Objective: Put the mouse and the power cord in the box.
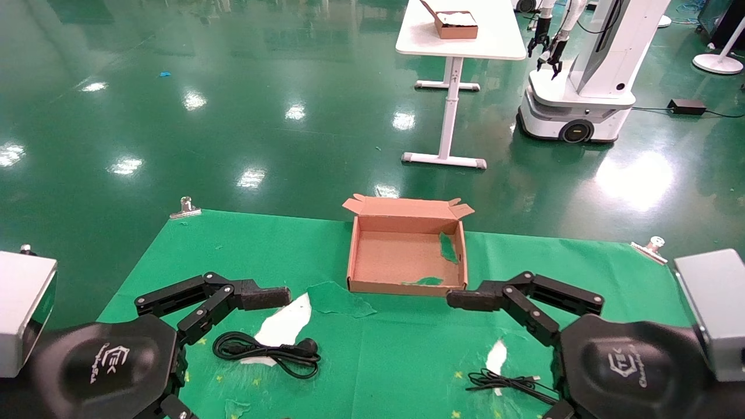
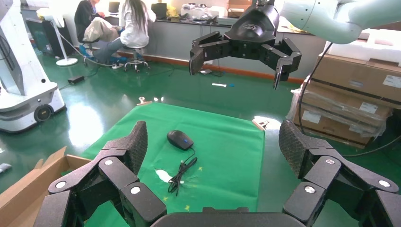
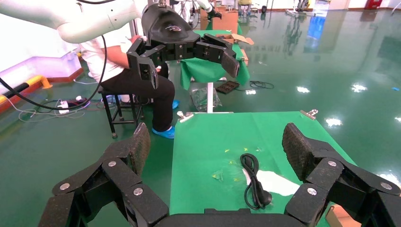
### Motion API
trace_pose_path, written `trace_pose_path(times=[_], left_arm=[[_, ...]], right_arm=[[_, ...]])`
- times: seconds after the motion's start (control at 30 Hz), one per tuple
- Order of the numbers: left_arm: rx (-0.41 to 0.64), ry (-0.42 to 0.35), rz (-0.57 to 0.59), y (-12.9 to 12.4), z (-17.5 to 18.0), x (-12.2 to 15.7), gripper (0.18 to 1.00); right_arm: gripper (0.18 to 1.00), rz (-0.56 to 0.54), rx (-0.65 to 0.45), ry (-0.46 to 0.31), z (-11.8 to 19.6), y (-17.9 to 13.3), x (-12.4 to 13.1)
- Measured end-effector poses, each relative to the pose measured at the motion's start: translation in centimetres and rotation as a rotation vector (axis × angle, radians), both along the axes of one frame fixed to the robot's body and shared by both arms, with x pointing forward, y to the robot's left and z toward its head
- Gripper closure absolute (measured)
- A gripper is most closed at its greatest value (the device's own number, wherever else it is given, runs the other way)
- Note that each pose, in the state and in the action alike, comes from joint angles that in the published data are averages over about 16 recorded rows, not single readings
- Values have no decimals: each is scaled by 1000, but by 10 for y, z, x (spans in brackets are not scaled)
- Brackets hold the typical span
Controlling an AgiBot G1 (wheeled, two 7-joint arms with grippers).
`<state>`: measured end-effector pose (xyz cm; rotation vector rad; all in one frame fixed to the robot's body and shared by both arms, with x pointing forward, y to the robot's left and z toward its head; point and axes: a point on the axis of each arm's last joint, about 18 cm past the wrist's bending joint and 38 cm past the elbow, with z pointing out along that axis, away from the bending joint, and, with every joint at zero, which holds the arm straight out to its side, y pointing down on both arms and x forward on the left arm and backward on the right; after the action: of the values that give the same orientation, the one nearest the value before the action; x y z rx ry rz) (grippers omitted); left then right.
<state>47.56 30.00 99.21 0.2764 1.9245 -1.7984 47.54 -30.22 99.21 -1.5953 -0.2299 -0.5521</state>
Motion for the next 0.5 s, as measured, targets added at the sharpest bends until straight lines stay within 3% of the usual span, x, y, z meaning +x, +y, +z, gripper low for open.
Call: trace_pose_path(times=[0.5], left_arm=[[0, 0, 0, 0, 0, 0, 184]], right_arm=[[178, 0, 0, 0, 0, 0, 0]])
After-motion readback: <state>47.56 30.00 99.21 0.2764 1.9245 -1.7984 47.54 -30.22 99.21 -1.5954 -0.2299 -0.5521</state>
